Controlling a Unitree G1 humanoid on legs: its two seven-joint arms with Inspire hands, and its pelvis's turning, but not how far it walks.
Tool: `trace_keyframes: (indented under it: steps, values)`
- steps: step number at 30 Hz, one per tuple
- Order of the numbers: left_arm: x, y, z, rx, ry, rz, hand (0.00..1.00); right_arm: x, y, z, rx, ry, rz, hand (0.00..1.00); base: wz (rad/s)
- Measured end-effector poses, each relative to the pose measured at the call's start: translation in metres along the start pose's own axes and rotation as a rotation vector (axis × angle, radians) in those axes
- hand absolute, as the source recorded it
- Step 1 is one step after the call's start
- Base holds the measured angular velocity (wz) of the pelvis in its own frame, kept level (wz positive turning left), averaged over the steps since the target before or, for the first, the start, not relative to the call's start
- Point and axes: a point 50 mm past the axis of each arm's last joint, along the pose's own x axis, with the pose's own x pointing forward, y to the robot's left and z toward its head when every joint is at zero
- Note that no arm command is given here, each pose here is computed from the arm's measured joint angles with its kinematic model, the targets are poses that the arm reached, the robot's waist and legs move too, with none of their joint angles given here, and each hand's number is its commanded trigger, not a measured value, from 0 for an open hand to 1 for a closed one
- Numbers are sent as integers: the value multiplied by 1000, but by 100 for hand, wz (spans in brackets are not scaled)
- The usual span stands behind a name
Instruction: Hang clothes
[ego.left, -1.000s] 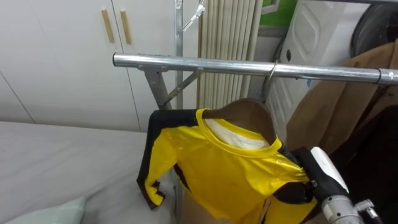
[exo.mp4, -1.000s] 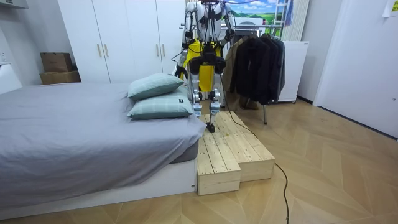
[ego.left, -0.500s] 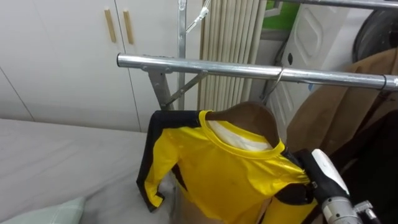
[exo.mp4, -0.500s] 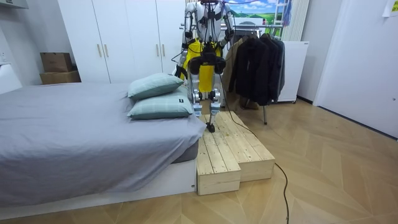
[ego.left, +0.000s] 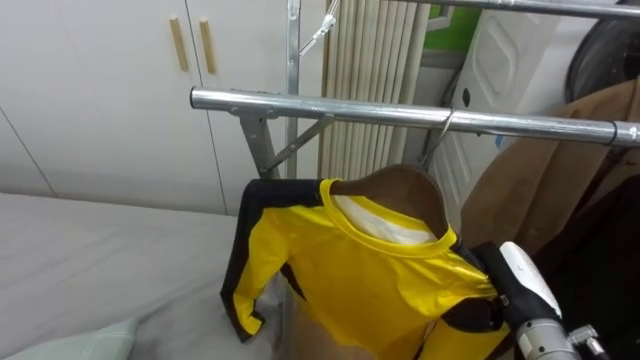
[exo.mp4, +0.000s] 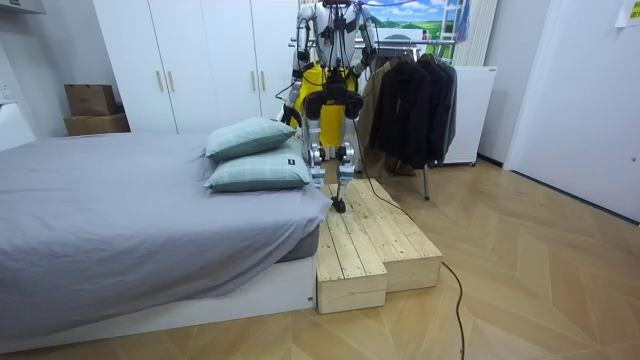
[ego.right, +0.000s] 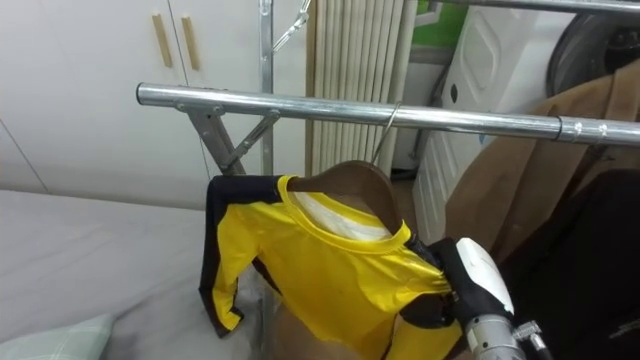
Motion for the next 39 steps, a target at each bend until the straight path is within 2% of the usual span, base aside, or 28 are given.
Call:
trace_keyframes:
  steps: [1, 3, 39]
  values:
    - [0, 0, 0, 0, 0, -1, 0, 0, 0, 0, 0, 0, 0, 73, 0]
    - [0, 0, 0, 0, 0, -2, 0, 0, 0, 0, 0, -1, 0, 0, 0]
    - [-1, 0, -6, 10, 30, -17, 0, 0, -3, 0, 5, 13, -58, 0, 0]
